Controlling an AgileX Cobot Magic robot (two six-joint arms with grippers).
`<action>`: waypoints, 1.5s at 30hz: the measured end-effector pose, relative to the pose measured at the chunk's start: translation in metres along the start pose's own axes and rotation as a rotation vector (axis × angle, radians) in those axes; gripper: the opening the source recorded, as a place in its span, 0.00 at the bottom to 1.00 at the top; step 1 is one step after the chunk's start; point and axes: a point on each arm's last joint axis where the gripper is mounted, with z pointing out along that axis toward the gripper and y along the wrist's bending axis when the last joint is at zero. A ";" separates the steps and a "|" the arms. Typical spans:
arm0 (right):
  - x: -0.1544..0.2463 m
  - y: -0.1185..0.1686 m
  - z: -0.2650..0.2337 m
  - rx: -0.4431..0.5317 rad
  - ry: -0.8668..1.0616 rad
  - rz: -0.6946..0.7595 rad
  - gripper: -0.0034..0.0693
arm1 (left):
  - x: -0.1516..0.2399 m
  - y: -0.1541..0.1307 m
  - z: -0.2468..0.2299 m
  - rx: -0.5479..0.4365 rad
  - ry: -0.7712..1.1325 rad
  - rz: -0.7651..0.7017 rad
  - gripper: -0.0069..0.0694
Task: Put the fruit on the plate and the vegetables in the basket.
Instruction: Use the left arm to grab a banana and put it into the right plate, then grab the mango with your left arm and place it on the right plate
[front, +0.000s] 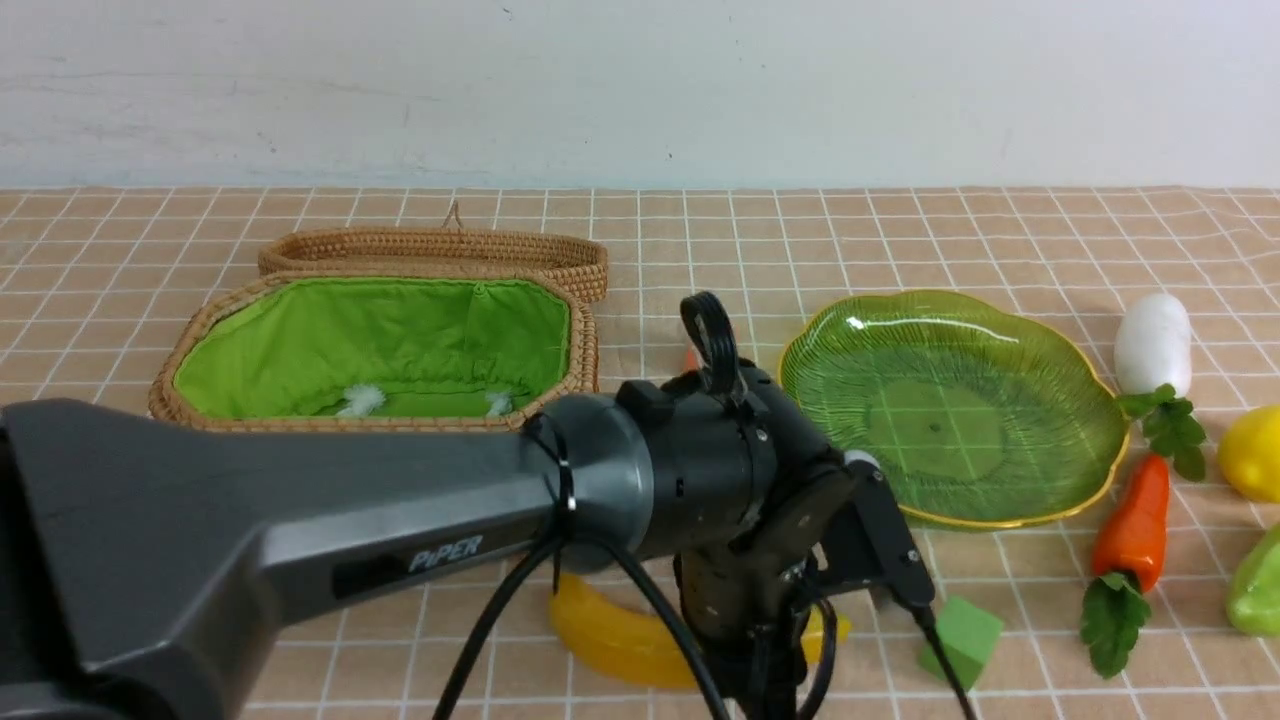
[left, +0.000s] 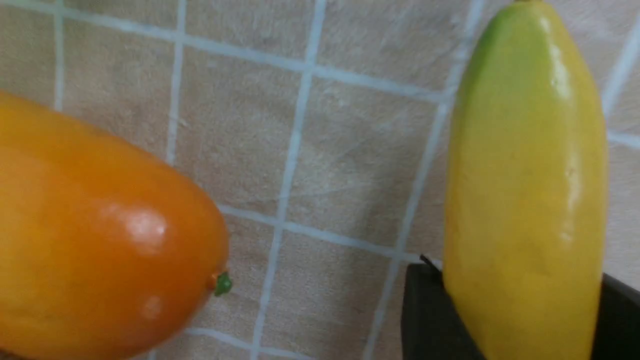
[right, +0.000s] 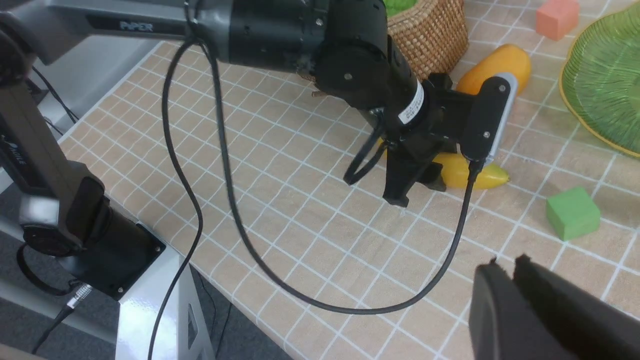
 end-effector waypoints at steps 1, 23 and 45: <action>0.000 0.000 0.000 0.002 -0.001 -0.001 0.12 | -0.002 0.000 -0.003 -0.002 -0.008 0.001 0.51; -0.008 -0.011 -0.001 0.119 -0.093 0.060 0.15 | -0.094 0.066 0.063 -0.331 -0.602 0.101 0.59; -0.007 -0.010 -0.001 0.114 -0.082 -0.019 0.16 | -0.049 0.047 -0.095 0.036 -0.224 -0.645 0.56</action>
